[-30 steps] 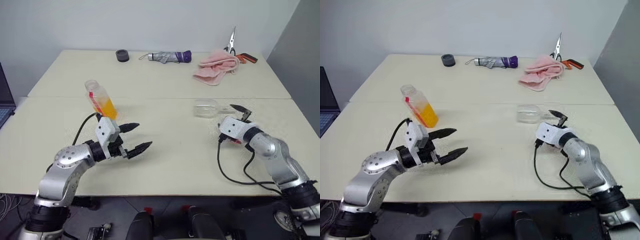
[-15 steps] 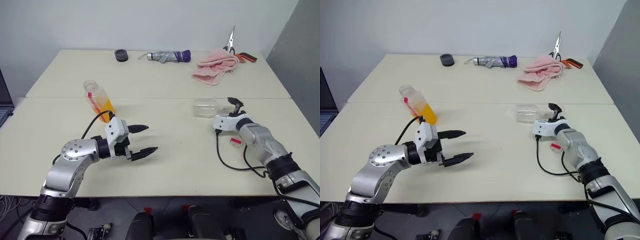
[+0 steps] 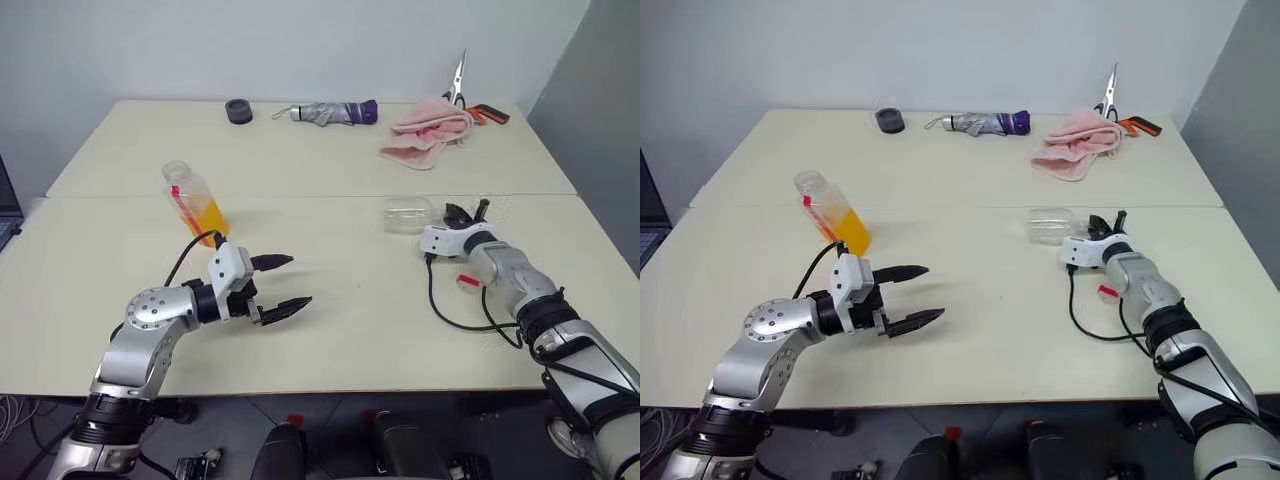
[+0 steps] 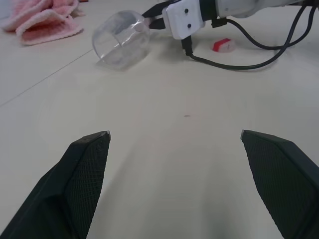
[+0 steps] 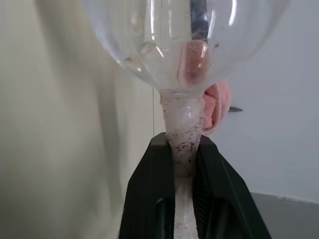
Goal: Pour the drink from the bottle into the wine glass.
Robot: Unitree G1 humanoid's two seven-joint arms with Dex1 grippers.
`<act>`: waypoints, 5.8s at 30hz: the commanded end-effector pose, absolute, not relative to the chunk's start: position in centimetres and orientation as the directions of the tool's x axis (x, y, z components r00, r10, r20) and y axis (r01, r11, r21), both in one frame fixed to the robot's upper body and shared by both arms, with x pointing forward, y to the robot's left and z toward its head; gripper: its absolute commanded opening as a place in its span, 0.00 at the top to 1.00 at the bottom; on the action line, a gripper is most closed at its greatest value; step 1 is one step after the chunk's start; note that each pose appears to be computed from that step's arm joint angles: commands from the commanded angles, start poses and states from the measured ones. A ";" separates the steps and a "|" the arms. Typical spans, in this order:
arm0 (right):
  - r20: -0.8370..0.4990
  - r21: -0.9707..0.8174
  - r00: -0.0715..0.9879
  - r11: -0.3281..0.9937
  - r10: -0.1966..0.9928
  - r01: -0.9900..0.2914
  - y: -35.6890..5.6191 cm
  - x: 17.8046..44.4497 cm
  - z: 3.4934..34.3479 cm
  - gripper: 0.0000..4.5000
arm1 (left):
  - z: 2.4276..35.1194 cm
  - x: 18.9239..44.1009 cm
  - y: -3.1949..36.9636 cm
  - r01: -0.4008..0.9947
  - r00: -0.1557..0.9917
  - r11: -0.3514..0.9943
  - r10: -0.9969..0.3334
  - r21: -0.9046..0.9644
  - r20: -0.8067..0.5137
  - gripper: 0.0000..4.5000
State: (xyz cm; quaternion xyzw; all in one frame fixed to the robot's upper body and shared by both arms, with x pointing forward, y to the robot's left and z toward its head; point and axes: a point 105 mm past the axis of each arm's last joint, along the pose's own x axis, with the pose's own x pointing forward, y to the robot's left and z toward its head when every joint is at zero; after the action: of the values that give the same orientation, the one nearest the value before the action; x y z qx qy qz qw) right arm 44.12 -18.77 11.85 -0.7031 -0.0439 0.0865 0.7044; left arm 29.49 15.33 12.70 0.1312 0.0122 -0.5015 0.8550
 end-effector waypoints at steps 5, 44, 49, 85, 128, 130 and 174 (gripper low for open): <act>0.100 -0.857 0.906 0.498 0.410 -0.131 -9.6 43.3 16.2 0.97 | 14.6 29.8 18.5 0.762 0.637 0.613 -0.767 0.208 -0.075 0.00; -0.028 -0.109 0.739 0.733 0.673 -0.671 0.6 40.1 8.4 0.97 | 22.0 30.2 19.6 0.699 0.693 0.658 -0.719 0.280 -0.042 0.00; -0.015 -0.098 0.740 0.735 0.673 -0.671 0.5 40.1 8.7 0.97 | 22.4 30.2 19.4 0.697 0.692 0.656 -0.721 0.290 -0.032 0.00; -0.012 -0.104 0.615 0.611 0.788 -0.785 -3.8 34.7 11.2 0.00 | 22.5 30.0 19.9 0.681 0.700 0.675 -0.714 0.285 0.017 0.00; 0.000 -0.263 0.384 0.371 0.923 -0.891 -5.1 26.8 18.7 0.00 | 17.6 35.4 29.0 0.189 0.974 0.969 -0.206 0.161 0.097 0.00; 0.000 -0.278 0.383 0.368 0.924 -0.887 -5.0 26.8 19.0 0.00 | 17.7 35.6 28.8 0.204 0.970 0.966 -0.221 0.160 0.097 0.00; 0.008 -0.317 0.361 0.345 0.933 -0.884 -3.8 27.0 19.6 0.00 | 19.0 40.8 28.2 0.254 0.955 0.959 -0.269 0.124 0.129 0.62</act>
State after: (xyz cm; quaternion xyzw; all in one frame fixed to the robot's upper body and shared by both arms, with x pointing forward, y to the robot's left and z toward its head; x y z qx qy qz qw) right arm 27.28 -4.17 18.42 -0.1236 -0.0650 0.5547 0.8203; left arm 40.63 28.36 17.56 0.0412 -0.0486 -0.1309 0.9893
